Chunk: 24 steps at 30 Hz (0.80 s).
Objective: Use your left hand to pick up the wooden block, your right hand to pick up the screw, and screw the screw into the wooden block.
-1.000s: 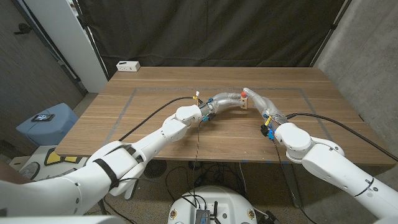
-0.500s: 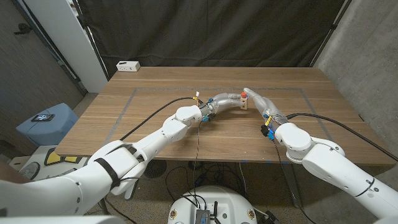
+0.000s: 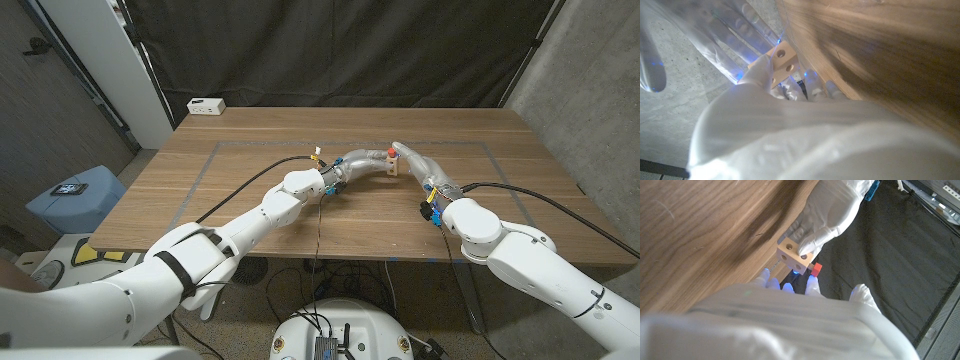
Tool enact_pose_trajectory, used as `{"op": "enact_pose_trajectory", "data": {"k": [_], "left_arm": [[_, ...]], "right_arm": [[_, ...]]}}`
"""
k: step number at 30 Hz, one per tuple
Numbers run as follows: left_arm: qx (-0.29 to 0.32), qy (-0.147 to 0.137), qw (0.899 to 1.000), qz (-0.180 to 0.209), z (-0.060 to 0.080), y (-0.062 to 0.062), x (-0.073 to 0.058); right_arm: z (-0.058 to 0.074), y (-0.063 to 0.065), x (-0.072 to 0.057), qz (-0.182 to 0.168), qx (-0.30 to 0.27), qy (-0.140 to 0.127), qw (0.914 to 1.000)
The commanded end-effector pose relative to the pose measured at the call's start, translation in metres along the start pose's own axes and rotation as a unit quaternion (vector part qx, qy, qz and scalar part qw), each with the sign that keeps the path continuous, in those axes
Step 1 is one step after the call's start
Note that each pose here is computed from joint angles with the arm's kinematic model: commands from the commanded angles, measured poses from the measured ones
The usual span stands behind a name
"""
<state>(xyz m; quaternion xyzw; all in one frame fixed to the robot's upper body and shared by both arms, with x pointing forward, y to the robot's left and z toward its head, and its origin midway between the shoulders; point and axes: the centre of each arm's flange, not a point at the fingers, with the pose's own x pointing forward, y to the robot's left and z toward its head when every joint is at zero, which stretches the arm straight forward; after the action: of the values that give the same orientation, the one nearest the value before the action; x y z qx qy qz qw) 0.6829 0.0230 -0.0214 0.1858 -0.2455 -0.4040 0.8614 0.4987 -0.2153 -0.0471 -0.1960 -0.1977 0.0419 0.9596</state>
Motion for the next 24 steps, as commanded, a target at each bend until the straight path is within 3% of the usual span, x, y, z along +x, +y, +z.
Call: {"op": "enact_pose_trajectory", "data": {"k": [1,24], "left_arm": [[-0.007,0.001,1.000,0.001,-0.0014,0.0015,0.0009],[-0.005,0.001,1.000,-0.002,-0.0015,0.0028,0.0035]], "right_arm": [[0.0008,0.0044,-0.0012,0.008,0.000,0.001,1.0000],[0.0031,0.0115,-0.0035,0.017,-0.002,0.003,0.9998]]}}
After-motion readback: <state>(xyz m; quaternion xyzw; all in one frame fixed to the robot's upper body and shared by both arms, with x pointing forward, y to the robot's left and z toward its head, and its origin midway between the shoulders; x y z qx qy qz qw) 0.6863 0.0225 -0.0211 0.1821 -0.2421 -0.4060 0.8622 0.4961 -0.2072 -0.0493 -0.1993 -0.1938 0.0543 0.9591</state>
